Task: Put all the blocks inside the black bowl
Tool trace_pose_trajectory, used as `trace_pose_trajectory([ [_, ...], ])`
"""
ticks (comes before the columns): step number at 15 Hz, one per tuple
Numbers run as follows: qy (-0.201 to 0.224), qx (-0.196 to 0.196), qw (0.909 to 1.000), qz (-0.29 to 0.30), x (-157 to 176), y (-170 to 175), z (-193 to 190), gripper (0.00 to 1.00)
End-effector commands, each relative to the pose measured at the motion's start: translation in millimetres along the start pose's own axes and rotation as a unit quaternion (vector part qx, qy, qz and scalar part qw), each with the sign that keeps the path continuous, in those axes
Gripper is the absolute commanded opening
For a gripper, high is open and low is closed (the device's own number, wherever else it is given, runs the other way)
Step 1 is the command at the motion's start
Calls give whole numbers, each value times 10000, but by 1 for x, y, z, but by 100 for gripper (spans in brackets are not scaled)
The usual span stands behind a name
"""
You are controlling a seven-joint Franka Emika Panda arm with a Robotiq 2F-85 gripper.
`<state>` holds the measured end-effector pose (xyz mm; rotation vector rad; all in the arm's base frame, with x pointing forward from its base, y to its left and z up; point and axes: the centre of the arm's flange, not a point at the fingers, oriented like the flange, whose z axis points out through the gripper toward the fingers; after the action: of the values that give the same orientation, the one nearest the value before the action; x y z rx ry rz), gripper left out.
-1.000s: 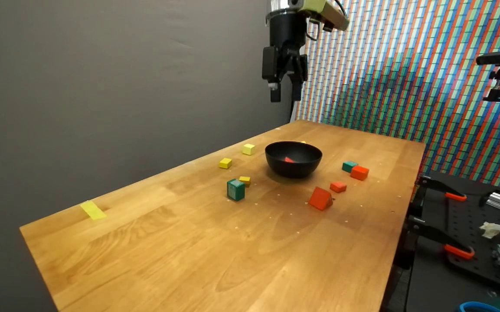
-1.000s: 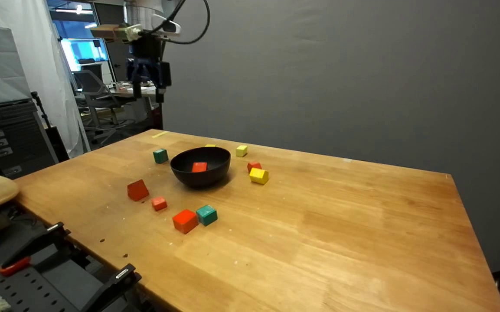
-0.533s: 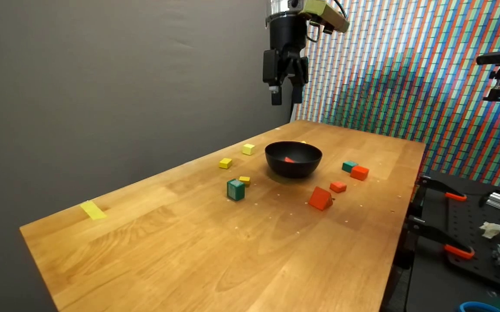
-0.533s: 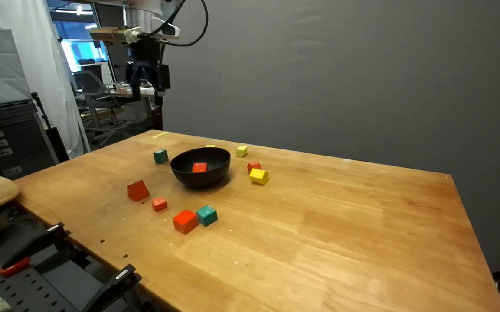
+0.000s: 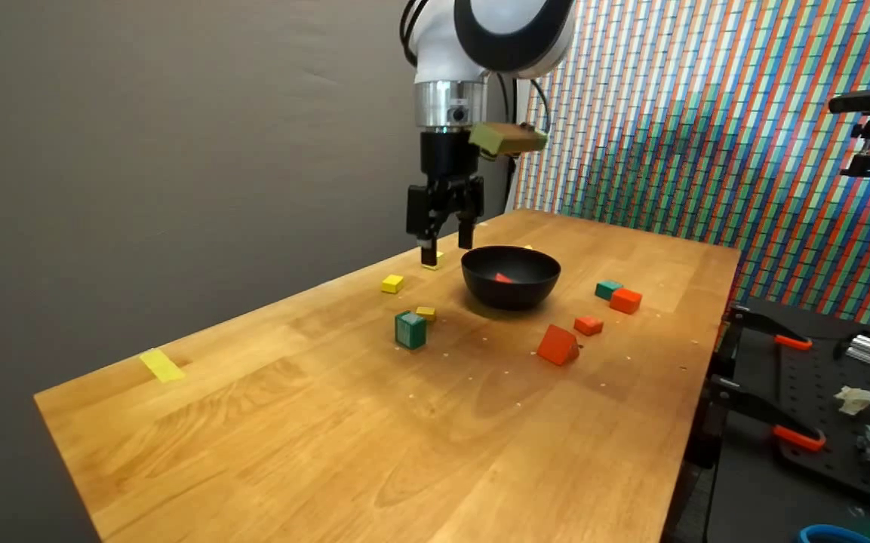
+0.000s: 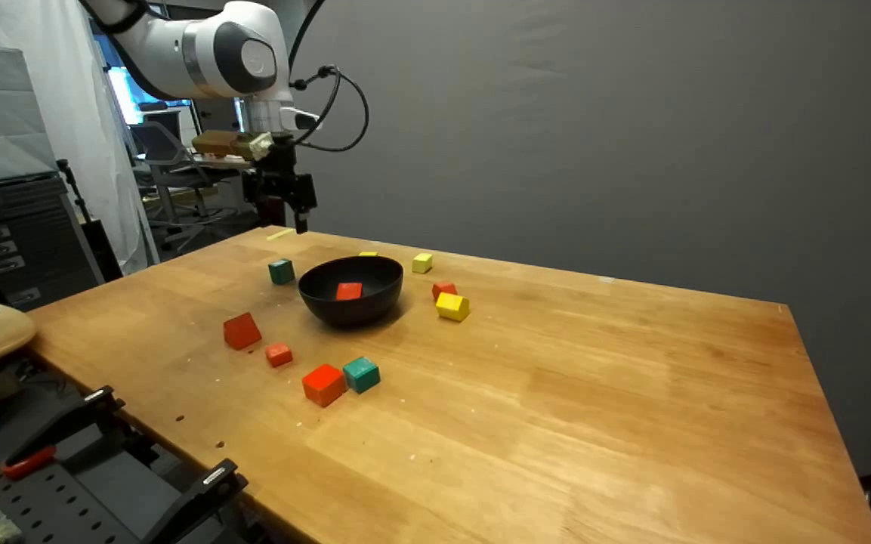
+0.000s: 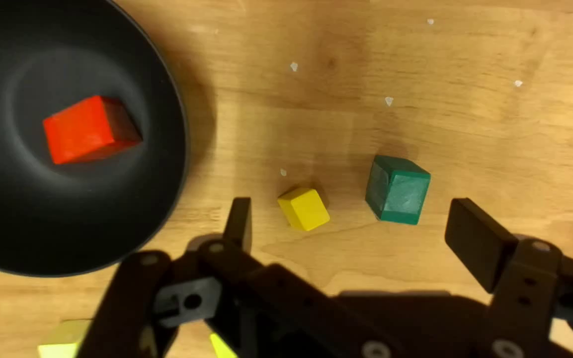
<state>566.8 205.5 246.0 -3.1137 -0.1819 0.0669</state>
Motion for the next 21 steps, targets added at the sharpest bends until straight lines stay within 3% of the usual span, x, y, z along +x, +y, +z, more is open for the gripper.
trace_pose_trajectory([
  [1,108,-263,9987,-414,53,-42,37,100],
  [7,-89,48,9985,-532,80,-66,72,100],
  [8,-112,58,9987,-499,81,-64,75,75],
  [10,-163,49,9988,-449,82,-63,80,68],
  [15,-500,166,9981,-319,65,-62,76,26],
  [17,-618,159,9976,-260,54,-61,70,16],
  [18,-726,164,9970,-206,50,-59,68,36],
  [19,-820,170,9964,-155,47,-58,67,49],
  [21,-940,166,9954,-69,45,-55,66,55],
])
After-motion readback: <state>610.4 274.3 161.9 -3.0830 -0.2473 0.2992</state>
